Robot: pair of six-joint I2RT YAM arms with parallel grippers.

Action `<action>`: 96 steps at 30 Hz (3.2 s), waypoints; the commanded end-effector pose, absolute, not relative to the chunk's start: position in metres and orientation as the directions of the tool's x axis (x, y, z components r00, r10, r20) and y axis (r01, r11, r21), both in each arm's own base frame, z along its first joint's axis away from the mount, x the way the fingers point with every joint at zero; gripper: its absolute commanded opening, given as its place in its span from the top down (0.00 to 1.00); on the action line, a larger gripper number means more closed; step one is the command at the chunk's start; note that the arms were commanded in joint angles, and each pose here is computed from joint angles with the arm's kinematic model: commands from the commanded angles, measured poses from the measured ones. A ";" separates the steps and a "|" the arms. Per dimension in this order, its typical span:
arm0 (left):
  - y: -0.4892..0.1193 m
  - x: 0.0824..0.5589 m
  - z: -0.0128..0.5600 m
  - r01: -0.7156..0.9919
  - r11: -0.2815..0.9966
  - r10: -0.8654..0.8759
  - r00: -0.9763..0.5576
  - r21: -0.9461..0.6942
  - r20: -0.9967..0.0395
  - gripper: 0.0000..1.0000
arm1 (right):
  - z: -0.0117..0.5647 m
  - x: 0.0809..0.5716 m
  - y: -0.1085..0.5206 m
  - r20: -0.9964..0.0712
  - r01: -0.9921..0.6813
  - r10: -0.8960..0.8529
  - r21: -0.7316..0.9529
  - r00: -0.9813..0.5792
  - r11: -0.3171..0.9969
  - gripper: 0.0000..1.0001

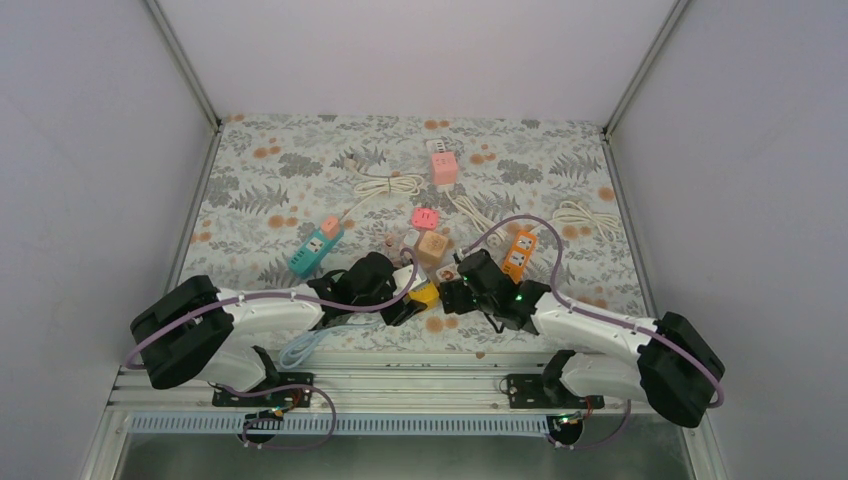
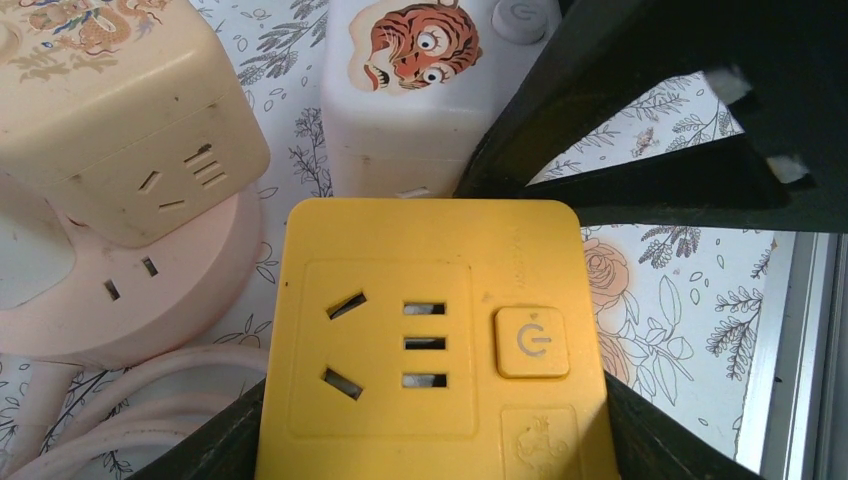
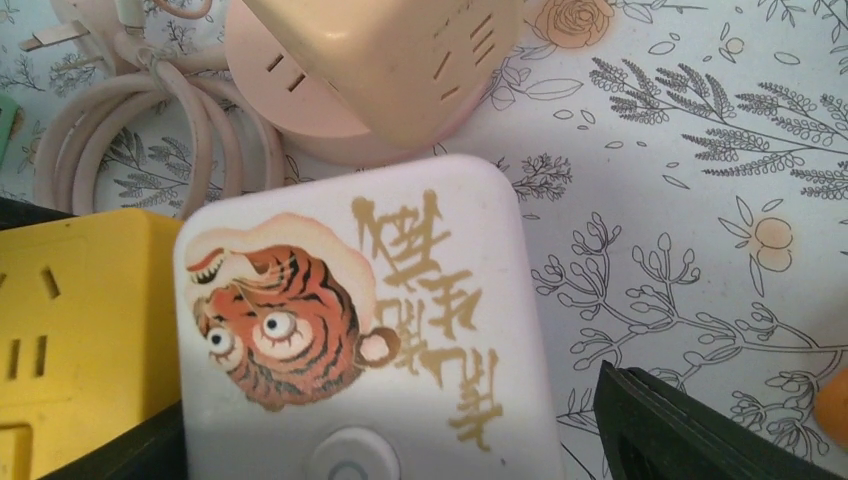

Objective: Insert the plug

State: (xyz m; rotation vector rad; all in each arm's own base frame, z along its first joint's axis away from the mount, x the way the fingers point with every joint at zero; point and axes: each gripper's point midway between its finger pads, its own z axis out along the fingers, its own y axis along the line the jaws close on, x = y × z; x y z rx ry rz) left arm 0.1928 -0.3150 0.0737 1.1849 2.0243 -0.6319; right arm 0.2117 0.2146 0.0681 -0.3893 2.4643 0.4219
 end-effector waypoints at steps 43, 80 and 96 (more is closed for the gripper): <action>-0.305 0.189 0.048 0.862 0.506 0.613 -0.349 0.013 -0.709 0.42 | 0.060 0.204 0.210 -0.426 -0.261 -0.093 0.354 -0.900 0.898 0.41; -0.359 0.223 0.149 0.773 0.617 0.344 -0.435 -0.149 -0.832 0.32 | 0.121 0.239 0.183 -0.476 -0.093 0.167 0.475 -0.863 0.875 0.34; -0.373 0.231 0.114 0.769 0.622 0.409 -0.483 -0.150 -0.775 0.64 | 0.098 0.214 0.195 -0.360 -0.119 0.101 0.540 -0.927 0.833 0.56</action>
